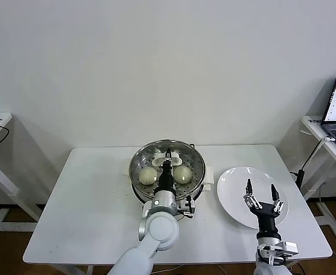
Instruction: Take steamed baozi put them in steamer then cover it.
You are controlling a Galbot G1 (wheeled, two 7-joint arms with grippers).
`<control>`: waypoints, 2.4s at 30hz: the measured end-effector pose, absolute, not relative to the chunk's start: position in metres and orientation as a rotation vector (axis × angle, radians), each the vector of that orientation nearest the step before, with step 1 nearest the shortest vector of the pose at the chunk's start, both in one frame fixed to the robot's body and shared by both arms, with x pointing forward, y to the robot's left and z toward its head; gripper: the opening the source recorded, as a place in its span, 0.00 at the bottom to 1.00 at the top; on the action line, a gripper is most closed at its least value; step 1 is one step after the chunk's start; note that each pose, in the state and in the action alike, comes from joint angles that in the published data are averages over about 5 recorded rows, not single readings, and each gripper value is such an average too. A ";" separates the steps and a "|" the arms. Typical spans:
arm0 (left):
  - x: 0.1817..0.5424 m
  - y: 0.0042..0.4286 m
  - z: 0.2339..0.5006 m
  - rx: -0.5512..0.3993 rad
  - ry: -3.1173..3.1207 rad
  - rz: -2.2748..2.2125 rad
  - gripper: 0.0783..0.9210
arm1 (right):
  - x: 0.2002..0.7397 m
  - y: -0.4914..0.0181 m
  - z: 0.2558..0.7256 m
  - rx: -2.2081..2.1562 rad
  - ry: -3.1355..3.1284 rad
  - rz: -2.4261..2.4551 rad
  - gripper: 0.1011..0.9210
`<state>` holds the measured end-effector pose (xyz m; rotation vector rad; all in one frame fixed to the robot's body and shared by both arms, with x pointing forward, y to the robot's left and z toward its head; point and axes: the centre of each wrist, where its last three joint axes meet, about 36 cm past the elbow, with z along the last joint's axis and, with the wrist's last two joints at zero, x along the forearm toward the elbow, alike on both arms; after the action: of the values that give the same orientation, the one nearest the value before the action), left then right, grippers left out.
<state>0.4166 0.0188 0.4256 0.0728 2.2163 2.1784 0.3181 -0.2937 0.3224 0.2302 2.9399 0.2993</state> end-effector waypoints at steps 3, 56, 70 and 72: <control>0.417 0.019 0.425 0.073 2.214 2.181 0.13 | 0.318 -0.294 0.322 0.230 2.940 0.299 0.88; 0.305 0.192 0.471 0.003 2.793 1.170 0.88 | 0.319 -0.305 0.362 0.118 3.012 0.136 0.88; 0.290 0.247 0.431 -0.090 2.978 0.767 0.88 | 0.323 -0.301 0.389 0.054 3.025 0.065 0.88; 0.288 0.251 0.427 -0.100 2.988 0.739 0.88 | 0.324 -0.300 0.391 0.051 3.025 0.061 0.88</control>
<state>0.2883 0.2505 0.4266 -0.0997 2.9883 0.7389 0.3238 -0.3001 0.3911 0.0506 3.0253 0.0614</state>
